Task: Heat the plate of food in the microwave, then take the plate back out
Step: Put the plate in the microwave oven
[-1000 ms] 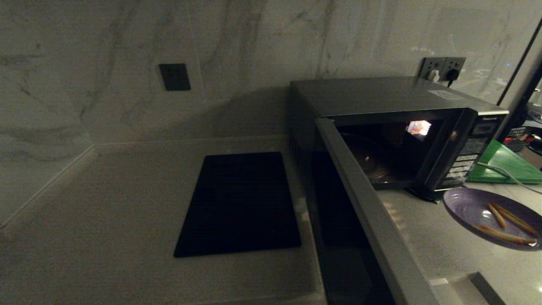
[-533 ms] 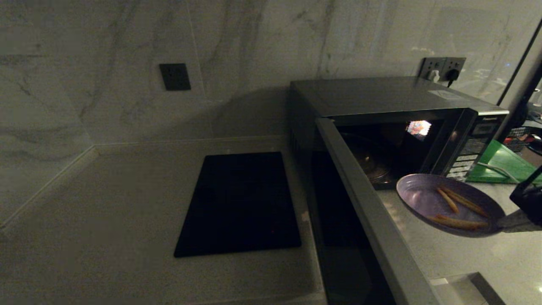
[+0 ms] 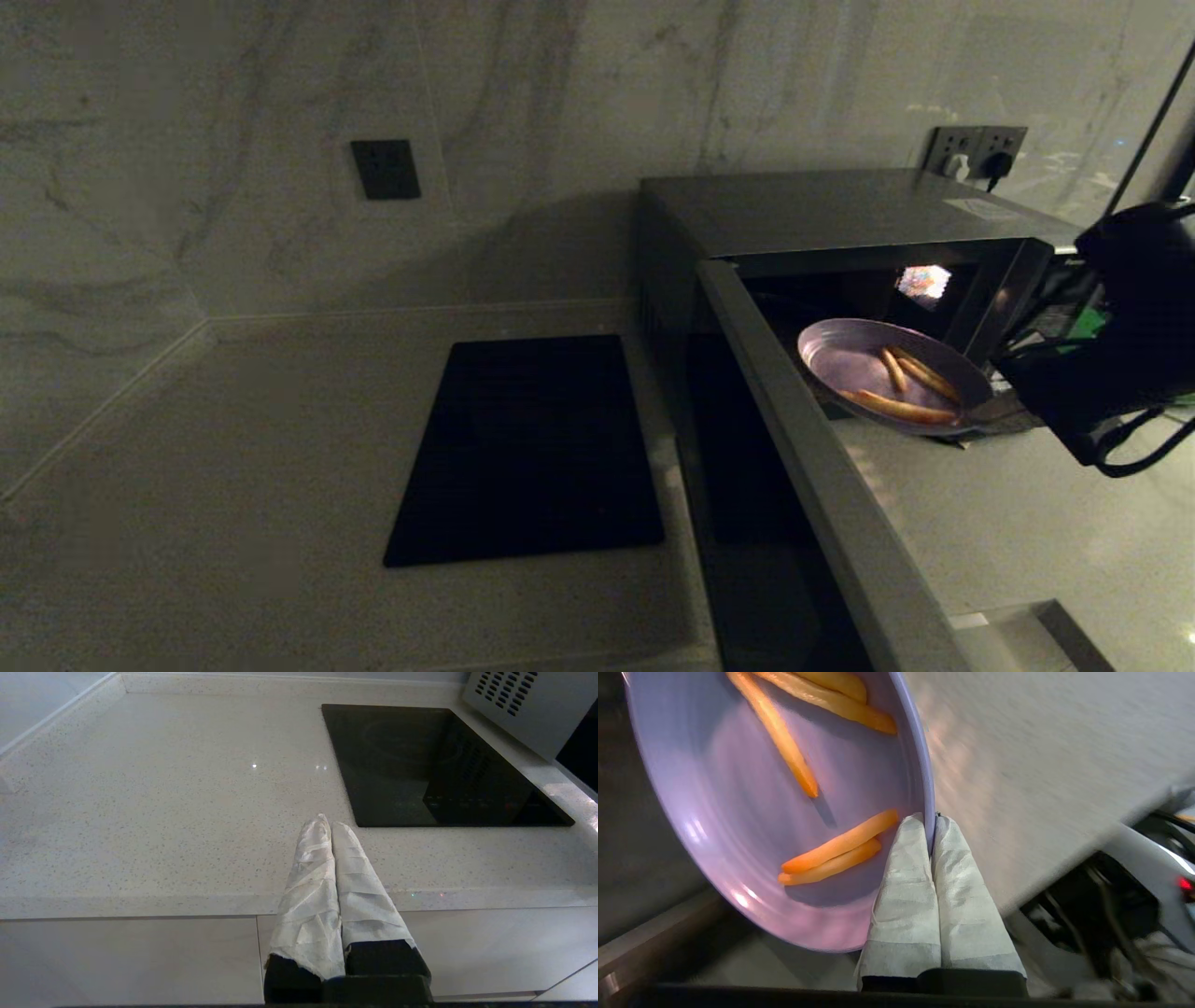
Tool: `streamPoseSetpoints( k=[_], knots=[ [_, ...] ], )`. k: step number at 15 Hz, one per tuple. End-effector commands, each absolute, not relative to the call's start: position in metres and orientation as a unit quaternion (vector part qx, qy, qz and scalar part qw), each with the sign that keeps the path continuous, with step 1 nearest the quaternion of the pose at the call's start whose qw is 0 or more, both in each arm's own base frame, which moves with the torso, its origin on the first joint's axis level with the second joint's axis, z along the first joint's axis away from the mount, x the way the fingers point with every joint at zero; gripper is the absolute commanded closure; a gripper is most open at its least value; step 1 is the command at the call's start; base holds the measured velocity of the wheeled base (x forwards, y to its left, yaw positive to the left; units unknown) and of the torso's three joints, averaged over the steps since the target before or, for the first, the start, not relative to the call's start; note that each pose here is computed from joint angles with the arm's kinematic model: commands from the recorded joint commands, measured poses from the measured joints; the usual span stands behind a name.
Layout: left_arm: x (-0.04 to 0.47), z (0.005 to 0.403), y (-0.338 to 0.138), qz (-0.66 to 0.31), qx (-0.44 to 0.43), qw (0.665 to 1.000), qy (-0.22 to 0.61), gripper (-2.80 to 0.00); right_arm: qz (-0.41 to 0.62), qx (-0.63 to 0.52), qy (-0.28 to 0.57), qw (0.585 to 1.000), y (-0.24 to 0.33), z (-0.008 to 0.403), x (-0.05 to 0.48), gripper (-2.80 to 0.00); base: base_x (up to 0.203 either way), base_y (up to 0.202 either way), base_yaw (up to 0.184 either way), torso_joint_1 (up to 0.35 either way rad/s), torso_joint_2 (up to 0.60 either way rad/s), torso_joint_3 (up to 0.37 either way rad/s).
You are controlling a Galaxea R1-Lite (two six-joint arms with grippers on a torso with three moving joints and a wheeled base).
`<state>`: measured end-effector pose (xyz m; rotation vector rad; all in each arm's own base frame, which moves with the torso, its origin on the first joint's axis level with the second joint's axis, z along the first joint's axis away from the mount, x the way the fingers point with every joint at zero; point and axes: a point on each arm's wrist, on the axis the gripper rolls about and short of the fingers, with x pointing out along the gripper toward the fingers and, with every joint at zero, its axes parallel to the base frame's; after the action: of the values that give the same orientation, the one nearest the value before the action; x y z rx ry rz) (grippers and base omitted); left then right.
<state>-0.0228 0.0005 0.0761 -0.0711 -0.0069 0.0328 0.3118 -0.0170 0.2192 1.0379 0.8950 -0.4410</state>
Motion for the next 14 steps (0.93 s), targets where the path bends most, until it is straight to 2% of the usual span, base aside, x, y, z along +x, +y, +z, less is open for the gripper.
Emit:
streamPoseSetpoints(
  k=[1, 8, 14],
  knots=[
    [-0.023, 0.076, 0.001, 0.017, -0.036, 0.999, -0.003, 0.00, -0.210, 0.477, 0.427, 0.739, -0.007, 0.198, 0.345, 0.00, 0.000, 0.000, 0.000, 0.000, 0.00, 0.000],
    [-0.023, 0.076, 0.001, 0.017, -0.036, 0.999, -0.003, 0.00, -0.204, 0.472, 0.408, 0.754, 0.010, 0.186, 0.399, 0.00, 0.000, 0.000, 0.000, 0.000, 0.00, 0.000],
    [-0.023, 0.076, 0.001, 0.017, -0.036, 0.999, -0.003, 0.00, -0.194, 0.473, 0.388, 0.767, 0.012, 0.173, 0.423, 0.00, 0.000, 0.000, 0.000, 0.000, 0.00, 0.000]
  ],
)
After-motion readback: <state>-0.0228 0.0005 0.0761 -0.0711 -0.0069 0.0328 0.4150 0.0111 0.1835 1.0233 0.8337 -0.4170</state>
